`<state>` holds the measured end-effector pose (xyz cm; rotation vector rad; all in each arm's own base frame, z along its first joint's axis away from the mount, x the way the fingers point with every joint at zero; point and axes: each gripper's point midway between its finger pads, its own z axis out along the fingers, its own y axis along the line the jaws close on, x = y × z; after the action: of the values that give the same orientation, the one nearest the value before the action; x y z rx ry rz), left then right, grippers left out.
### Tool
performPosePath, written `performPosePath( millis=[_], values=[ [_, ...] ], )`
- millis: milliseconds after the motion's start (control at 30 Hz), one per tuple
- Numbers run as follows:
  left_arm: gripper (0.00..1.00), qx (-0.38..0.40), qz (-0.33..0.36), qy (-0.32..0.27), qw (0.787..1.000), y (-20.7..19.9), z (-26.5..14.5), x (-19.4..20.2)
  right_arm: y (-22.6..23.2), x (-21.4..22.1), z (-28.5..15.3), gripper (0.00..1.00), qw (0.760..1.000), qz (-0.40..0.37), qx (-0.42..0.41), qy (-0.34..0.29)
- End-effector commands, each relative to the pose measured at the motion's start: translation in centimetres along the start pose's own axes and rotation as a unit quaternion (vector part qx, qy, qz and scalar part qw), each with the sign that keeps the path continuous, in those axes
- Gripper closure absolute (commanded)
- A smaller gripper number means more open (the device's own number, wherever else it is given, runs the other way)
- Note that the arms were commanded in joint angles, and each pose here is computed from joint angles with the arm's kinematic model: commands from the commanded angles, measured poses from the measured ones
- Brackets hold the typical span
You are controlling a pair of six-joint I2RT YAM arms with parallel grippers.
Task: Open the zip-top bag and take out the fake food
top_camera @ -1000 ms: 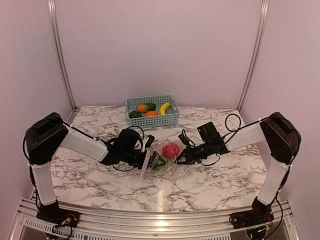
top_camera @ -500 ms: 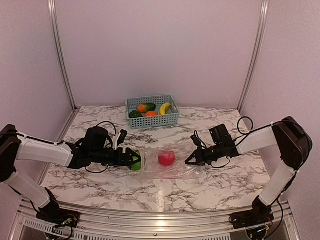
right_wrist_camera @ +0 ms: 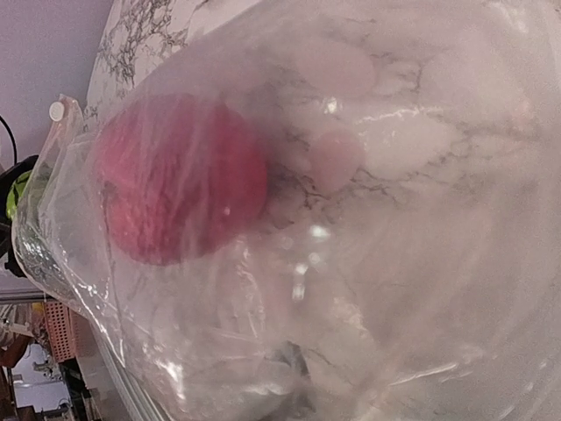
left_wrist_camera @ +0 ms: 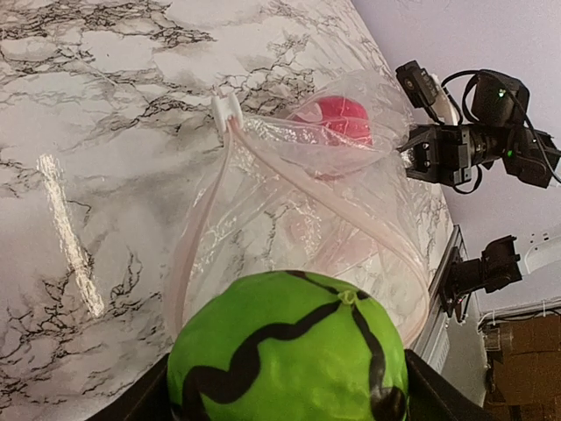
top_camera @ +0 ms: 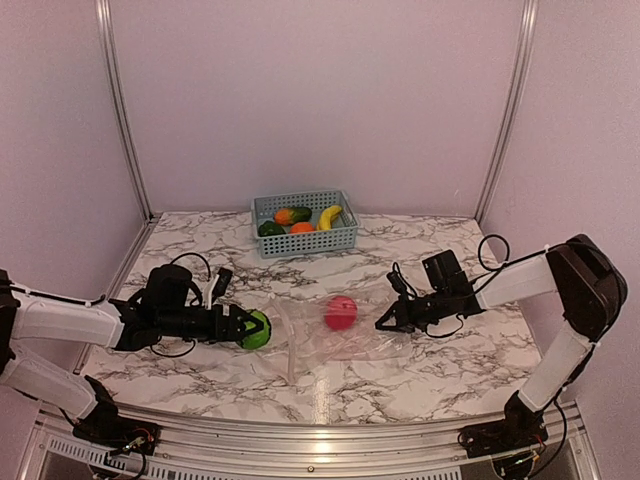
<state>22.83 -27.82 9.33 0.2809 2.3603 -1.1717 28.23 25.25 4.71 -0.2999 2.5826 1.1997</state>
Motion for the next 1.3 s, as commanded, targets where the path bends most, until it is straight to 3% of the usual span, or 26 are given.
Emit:
performPosePath(
  millis=[0,133,267,400,633,1000,1133,1267],
  values=[
    [0.31,0.06,0.028,-0.077,0.995,-3.4,-3.1,-4.1,0.0,-0.2,-0.6,1.0,1.0,-0.01,0.006,-0.005],
    [0.31,0.065,0.039,-0.133,0.988,-4.5,-5.3,-8.6,0.3,-0.4,-0.7,1.0,1.0,-0.025,0.004,-0.006],
    [0.3,-0.004,0.056,-0.155,0.986,-4.0,-4.7,-14.0,1.2,-0.4,-1.0,1.0,0.999,-0.037,-0.012,-0.006],
    [0.29,-0.057,0.065,-0.179,0.98,-3.7,-2.3,-20.2,1.5,-0.3,-1.2,1.0,0.999,-0.048,-0.017,-0.003],
    [0.29,-0.127,0.08,-0.167,0.975,-0.7,5.0,-28.5,1.8,0.1,-1.4,0.99,0.998,-0.055,-0.021,0.008],
    [0.28,-0.164,0.031,-0.177,0.97,6.0,11.4,-33.9,3.0,-0.5,-1.3,0.96,0.997,-0.067,-0.028,0.009],
    [0.23,-0.168,0.027,-0.18,0.969,7.3,12.4,-34.9,3.5,-0.3,-1.4,0.79,0.997,-0.069,-0.033,0.01],
    [0.11,-0.164,0.022,-0.177,0.97,8.1,12.8,-35.3,3.7,-1.3,-2.9,0.49,0.997,-0.063,-0.035,-0.012]
  ],
)
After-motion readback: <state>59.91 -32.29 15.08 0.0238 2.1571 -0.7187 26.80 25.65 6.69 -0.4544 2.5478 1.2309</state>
